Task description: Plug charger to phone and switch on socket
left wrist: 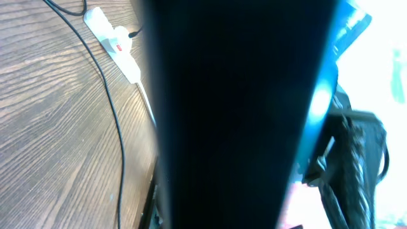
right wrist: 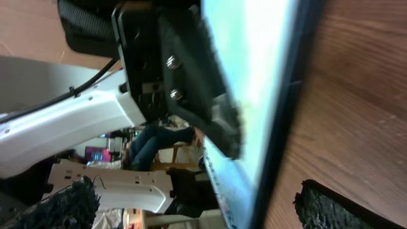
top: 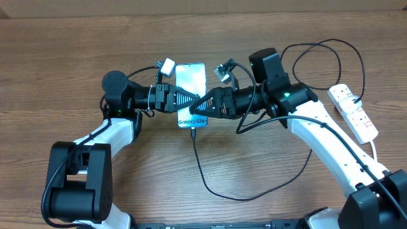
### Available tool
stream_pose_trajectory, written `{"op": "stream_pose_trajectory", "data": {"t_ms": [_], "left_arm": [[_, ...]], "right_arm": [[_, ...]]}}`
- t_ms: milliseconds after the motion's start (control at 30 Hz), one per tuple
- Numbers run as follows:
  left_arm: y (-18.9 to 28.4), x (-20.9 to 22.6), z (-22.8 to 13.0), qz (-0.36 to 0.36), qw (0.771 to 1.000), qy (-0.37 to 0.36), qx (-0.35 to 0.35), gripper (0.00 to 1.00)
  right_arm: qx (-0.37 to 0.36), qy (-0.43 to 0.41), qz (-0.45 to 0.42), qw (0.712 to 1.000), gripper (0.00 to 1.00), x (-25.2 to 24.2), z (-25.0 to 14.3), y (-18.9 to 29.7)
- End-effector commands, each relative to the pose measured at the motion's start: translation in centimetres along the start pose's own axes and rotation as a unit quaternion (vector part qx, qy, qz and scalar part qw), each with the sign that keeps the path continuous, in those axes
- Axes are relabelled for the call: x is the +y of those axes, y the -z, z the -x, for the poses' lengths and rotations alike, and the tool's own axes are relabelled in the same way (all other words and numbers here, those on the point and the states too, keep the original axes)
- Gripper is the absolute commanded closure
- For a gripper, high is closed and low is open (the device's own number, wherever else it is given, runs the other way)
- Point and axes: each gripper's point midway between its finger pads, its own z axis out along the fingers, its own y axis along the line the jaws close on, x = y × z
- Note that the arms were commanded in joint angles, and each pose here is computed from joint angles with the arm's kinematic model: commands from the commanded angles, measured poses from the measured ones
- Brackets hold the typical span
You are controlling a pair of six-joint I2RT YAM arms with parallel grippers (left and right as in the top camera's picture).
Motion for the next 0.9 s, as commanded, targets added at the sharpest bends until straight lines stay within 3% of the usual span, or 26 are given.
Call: {"op": "stream_pose_trajectory", "data": {"t_ms": [0,233,467,533,667,867], "left_arm": [[0.4,-0.2,-0.2,0.0,0.999,-0.038,0.005,0.96],[1.4,0.3,2.3,0.017,0.997,-0.028,-0.067,0.96],[2.7,0.9,5.4,0.038,0.986,-0.029,-0.159,0.96],[2.9,0.9,5.5,0.039,0.985,-0.029,-0.164,0.96],[2.8,0.9,5.3,0.037,0.987,-0.029,-0.156,0.96],[2.5,0.7,4.1,0.032,0.991,-0.05,-0.121,0.96]], "right_arm": [[-0.018,0.018,-0.003,1.0,0.0,0.8,1.1,1.0],[-0.02,-0.031,-0.122,0.992,0.0,-3.2,-0.2,0.3],[0.005,-0.019,-0.122,0.992,0.04,-2.5,-1.6,-1.2],[0.005,-0.014,-0.133,0.991,0.13,-2.6,-1.7,-1.5],[0.0,-0.007,-0.153,0.988,0.42,-3.1,-1.7,-1.8],[0.003,-0.003,-0.149,0.989,0.6,-2.7,-1.8,-2.2]]}}
